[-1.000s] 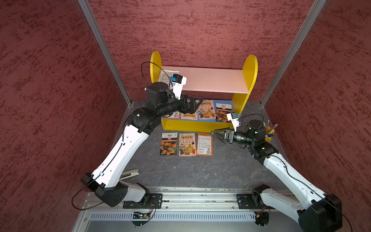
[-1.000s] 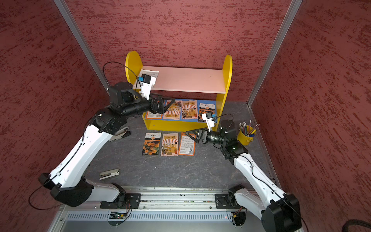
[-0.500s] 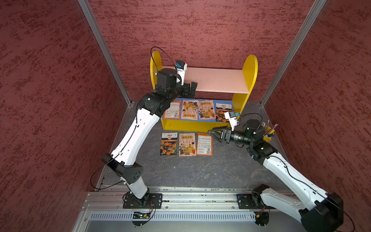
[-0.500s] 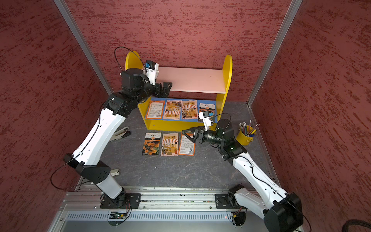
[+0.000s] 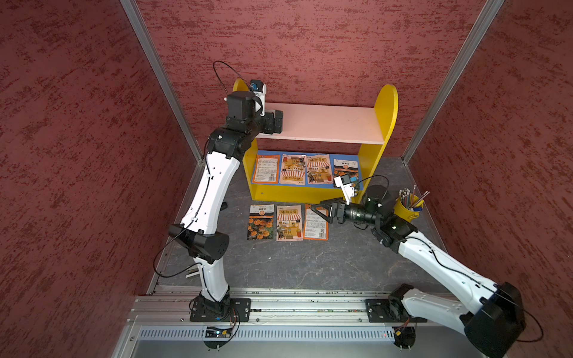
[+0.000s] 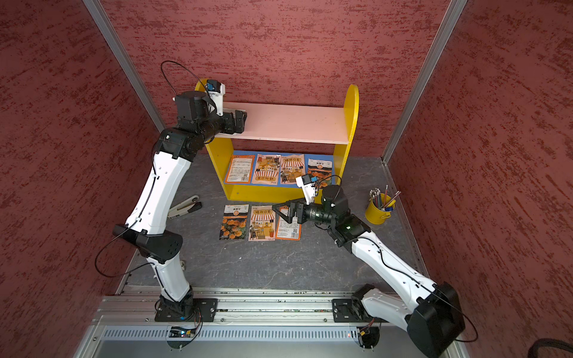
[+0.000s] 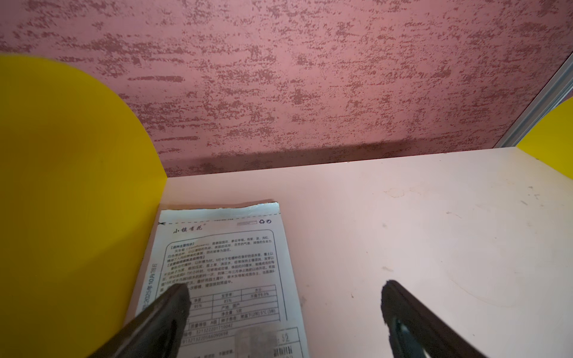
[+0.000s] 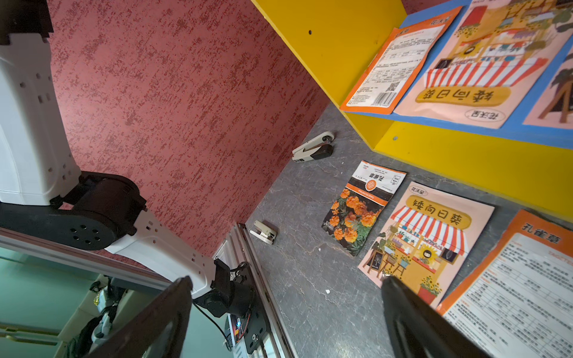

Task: Take the seed bag off the shelf
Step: Pick up the seed packet from the shelf.

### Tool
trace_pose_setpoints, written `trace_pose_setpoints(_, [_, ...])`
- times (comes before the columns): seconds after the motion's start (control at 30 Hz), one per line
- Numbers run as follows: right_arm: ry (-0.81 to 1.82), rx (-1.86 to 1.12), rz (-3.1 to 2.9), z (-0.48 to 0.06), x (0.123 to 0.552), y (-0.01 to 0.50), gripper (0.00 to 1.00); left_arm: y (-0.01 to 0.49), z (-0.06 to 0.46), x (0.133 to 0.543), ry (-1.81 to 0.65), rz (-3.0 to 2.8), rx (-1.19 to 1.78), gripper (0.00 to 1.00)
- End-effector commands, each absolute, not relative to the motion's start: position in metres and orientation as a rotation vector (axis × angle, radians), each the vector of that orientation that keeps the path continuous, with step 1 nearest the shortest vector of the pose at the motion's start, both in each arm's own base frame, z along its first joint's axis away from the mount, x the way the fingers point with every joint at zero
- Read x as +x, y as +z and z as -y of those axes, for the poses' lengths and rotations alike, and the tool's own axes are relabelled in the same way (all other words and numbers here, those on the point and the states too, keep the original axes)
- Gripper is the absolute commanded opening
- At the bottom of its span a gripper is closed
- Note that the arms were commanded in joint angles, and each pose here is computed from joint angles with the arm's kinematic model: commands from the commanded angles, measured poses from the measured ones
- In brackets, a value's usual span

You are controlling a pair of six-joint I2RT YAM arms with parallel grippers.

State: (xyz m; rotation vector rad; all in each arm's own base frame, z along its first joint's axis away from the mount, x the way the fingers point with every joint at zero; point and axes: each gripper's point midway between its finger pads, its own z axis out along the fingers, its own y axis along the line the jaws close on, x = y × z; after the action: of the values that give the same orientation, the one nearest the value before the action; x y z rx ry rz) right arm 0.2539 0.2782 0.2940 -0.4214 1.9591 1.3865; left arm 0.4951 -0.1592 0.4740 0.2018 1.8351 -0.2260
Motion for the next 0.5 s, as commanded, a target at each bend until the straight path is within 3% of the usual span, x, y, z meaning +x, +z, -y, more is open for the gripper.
trace_pose_setpoints(0.0, [1.351, -0.436, -1.906, -0.281, 0.259, 0.312, 0.98, 0.465, 0.159, 0.499, -0.231, -1.87, 0.232, 1.0])
trace_pose_setpoints(0.47, [1.319, -0.448, -1.924, -0.282, 0.26, 0.313, 0.98, 0.44, 0.16, 0.506, -0.24, -1.955, 0.279, 1.0])
